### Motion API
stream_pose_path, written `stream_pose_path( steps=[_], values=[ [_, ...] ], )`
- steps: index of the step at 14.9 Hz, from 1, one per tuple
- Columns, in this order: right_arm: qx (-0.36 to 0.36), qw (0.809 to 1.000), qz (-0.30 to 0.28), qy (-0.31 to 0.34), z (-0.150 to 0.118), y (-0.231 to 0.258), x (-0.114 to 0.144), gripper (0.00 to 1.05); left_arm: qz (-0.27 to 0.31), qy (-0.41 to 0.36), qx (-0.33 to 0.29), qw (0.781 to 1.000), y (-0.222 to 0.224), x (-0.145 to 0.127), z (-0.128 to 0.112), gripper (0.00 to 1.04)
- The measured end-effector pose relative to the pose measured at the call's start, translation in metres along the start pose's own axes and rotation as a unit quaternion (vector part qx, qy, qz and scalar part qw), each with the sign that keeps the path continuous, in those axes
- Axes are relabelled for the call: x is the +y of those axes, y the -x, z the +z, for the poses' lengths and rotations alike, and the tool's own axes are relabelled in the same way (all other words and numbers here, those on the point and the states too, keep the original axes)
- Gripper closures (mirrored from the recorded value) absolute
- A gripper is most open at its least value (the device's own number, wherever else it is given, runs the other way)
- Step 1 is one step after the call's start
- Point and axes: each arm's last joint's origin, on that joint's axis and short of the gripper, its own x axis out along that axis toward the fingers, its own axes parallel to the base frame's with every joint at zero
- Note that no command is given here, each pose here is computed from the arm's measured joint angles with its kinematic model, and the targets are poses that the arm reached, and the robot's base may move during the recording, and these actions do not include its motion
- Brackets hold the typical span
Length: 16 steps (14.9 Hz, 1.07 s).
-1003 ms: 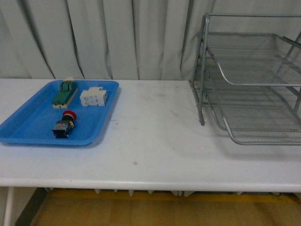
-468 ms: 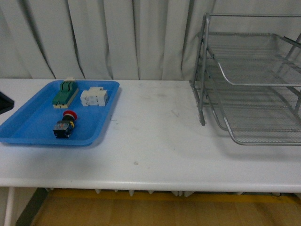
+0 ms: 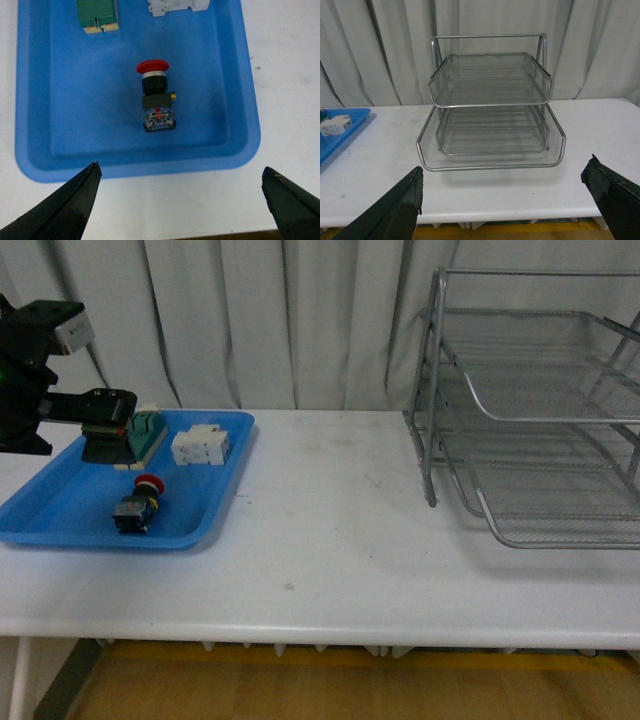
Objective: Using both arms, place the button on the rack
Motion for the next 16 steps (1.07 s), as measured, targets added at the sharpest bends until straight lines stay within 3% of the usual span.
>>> stream_pose_path(
  steps=[4, 9, 15, 16],
  values=[
    [0.000, 1.000, 0.000, 0.000, 0.000, 0.000, 0.000, 0.06, 0.002, 0.010, 0.031, 0.999, -0.055, 0.015, 0.020, 0.07],
    [0.000, 1.000, 0.000, 0.000, 0.000, 0.000, 0.000, 0.06, -0.002, 0.016, 0.068, 0.998, -0.115, 0.022, 0.018, 0.07],
    [0.000, 1.000, 0.000, 0.000, 0.000, 0.000, 0.000, 0.06, -0.002, 0.024, 0.077, 0.997, -0.145, 0.025, 0.006, 0.07],
    [0.000, 1.000, 0.000, 0.000, 0.000, 0.000, 0.000, 0.06, -0.004, 0.029, 0.076, 0.997, -0.146, 0.024, 0.005, 0.16]
  ],
)
